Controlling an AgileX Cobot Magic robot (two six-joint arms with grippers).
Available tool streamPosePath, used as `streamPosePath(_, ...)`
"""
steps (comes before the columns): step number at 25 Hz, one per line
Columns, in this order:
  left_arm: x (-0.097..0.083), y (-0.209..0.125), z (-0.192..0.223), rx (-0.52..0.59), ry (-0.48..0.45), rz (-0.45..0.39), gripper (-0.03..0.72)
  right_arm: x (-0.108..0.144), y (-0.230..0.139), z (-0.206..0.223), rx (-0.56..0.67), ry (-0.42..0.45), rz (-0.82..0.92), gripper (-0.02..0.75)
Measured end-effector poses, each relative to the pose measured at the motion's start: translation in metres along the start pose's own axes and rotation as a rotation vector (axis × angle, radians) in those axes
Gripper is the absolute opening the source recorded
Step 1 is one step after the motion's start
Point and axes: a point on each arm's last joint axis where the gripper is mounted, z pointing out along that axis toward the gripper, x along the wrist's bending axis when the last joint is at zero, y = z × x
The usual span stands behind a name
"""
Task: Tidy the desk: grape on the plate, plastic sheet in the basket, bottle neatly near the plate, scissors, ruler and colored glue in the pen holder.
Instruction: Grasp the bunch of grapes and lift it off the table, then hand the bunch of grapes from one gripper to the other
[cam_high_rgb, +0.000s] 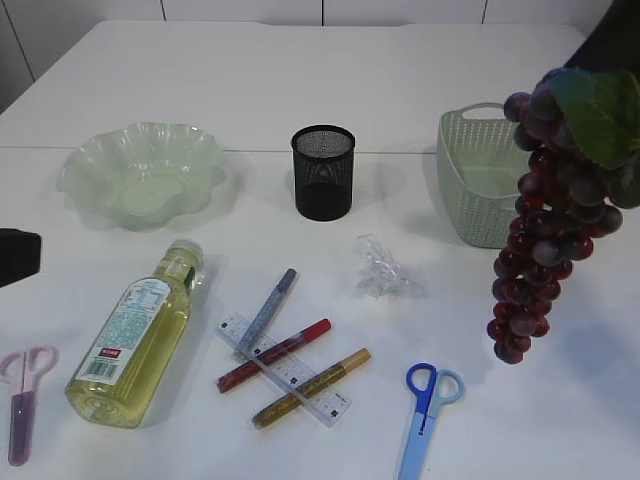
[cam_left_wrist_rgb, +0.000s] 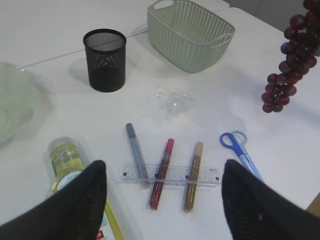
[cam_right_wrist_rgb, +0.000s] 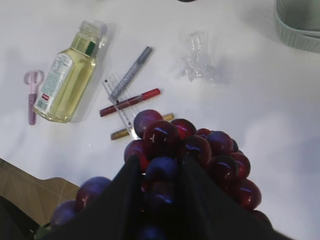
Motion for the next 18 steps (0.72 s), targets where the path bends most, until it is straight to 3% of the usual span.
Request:
streamPosePath(3, 0.004, 0.001, 0.018, 0.001, -0.062, 0.063, 0.53, 0.005, 0.003, -0.003, -0.017, 0.038, -0.003, 0.206)
streamPosePath(10, 0.002, 0.001, 0.063, -0.032, -0.216, 0.075, 0.548, 0.012, 0.005, -0.005, -0.03, 0.118, 0.003, 0.206)
streamPosePath(18, -0.021, 0.001, 0.118, -0.016, -0.37, 0.122, 0.613, 0.023, 0.013, -0.02, -0.087, 0.182, -0.027, 0.205)
